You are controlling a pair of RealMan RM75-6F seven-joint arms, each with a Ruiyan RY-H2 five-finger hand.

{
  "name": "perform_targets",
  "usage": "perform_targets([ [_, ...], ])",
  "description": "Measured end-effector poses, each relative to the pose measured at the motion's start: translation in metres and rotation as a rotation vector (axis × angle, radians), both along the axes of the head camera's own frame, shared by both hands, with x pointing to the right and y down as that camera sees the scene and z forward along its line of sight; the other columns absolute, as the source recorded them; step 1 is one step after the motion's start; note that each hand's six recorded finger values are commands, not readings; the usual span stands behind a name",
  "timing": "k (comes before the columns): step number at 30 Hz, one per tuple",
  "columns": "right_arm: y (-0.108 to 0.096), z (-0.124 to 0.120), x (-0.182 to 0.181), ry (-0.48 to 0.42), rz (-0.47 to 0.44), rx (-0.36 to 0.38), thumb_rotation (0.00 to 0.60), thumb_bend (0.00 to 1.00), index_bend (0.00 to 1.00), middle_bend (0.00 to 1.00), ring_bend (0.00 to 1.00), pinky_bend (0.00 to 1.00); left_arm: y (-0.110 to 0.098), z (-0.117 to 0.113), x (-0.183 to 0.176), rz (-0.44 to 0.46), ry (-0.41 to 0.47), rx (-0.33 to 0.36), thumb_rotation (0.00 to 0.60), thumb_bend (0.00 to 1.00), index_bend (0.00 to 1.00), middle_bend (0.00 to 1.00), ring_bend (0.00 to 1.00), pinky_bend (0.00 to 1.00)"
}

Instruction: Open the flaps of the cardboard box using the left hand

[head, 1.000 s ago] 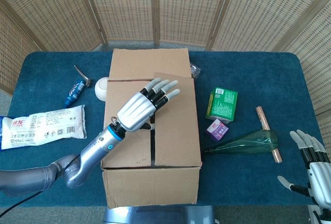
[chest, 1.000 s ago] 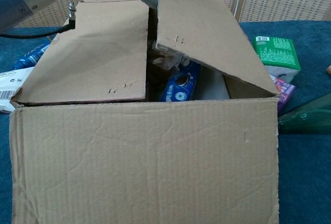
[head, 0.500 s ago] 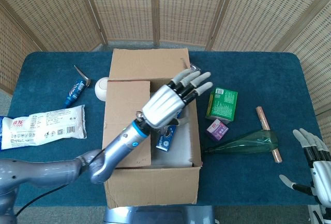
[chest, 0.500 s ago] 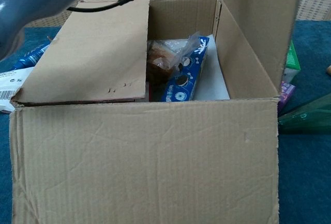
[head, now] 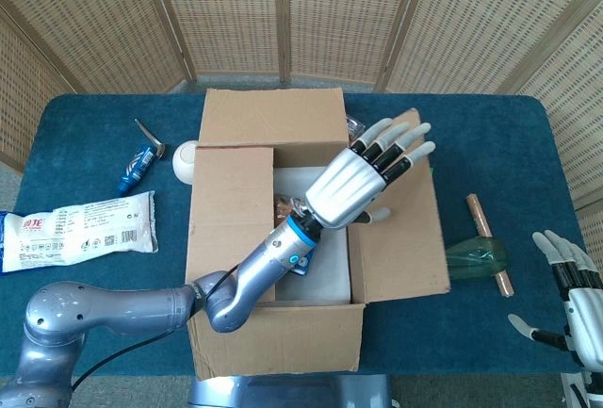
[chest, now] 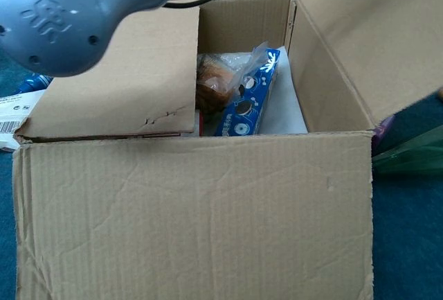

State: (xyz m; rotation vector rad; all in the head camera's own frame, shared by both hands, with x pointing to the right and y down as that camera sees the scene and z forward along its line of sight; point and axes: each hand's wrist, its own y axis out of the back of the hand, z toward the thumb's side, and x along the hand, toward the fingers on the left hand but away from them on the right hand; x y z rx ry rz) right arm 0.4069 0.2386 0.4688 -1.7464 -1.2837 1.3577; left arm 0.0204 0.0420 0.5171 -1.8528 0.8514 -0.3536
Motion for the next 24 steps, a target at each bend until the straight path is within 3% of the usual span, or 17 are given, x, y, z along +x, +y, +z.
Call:
perform_targets([
  [9, 0.001, 0.000, -0.003, 0.006, -0.010, -0.003, 0.600, 0.00, 0.00, 0.00, 0.00, 0.00, 0.007, 0.016, -0.046, 0.043, -0.110, -0.089, 0.600, 0.00, 0.00, 0.00, 0.00, 0.08],
  [12, 0.004, 0.001, -0.002, 0.011, -0.011, -0.009, 0.600, 0.00, 0.00, 0.00, 0.00, 0.00, 0.008, 0.023, -0.068, 0.053, -0.173, -0.135, 0.600, 0.00, 0.10, 0.02, 0.00, 0.12],
  [16, 0.006, 0.002, -0.002, 0.018, -0.014, -0.014, 0.600, 0.00, 0.00, 0.00, 0.00, 0.00, 0.010, 0.032, -0.094, 0.036, -0.230, -0.217, 0.600, 0.00, 0.37, 0.23, 0.14, 0.27],
  [24, 0.007, 0.002, -0.004, 0.026, -0.018, -0.013, 0.600, 0.00, 0.00, 0.00, 0.00, 0.00, 0.018, 0.056, -0.116, -0.011, -0.345, -0.382, 0.600, 0.00, 0.41, 0.25, 0.16, 0.27],
])
